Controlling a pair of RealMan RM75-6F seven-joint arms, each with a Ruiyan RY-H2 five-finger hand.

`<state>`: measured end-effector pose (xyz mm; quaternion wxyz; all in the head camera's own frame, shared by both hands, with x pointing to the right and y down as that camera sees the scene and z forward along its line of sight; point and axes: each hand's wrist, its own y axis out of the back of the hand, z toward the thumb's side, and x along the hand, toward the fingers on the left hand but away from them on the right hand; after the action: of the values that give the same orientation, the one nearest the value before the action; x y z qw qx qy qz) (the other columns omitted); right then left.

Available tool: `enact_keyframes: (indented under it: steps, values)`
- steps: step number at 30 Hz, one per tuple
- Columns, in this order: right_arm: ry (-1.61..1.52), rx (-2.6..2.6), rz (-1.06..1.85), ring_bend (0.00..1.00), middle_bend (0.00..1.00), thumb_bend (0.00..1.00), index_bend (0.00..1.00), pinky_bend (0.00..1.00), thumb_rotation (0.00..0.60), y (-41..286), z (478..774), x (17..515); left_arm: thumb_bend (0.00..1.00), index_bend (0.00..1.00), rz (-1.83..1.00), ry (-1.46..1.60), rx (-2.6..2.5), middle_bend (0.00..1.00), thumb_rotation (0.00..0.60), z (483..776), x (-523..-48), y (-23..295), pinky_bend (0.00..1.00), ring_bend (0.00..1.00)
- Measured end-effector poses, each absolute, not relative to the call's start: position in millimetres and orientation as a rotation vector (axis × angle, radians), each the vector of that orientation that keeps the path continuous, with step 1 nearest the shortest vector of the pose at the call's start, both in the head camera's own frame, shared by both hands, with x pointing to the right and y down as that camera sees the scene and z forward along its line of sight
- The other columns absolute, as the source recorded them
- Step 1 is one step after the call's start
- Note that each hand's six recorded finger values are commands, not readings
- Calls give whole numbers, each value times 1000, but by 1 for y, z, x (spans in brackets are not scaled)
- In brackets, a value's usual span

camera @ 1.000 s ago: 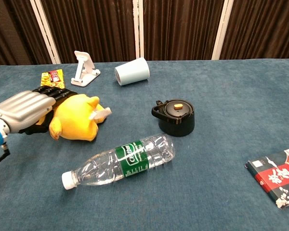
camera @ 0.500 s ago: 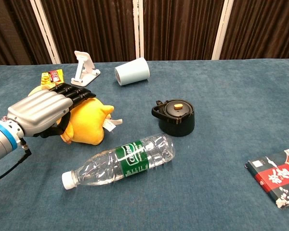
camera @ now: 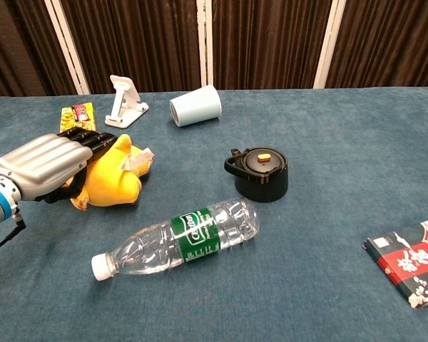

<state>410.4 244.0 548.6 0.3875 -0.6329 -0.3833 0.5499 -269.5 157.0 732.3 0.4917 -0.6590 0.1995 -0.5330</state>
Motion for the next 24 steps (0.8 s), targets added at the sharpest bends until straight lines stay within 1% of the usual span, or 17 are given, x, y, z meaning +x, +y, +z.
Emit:
enact_keyframes:
  steps: [6, 17, 21, 24]
  values:
    - [-965, -1620, 1397, 0, 0, 17, 0, 0, 600, 245, 550, 408, 1000, 0, -1351, 481, -1573, 0, 600, 739, -289, 154, 0, 0]
    - [-959, -1624, 1399, 0, 0, 17, 0, 0, 600, 246, 552, 406, 1000, 0, -1404, 547, -1534, 0, 600, 731, -329, 141, 0, 0]
    - [-958, -1623, 1401, 0, 0, 18, 0, 0, 600, 246, 552, 406, 1000, 0, -1391, 581, -1540, 0, 600, 727, -331, 138, 0, 0]
    - [-962, -1622, 1400, 0, 0, 17, 0, 0, 600, 246, 552, 407, 1000, 0, -1345, 632, -1560, 0, 600, 718, -326, 136, 0, 0]
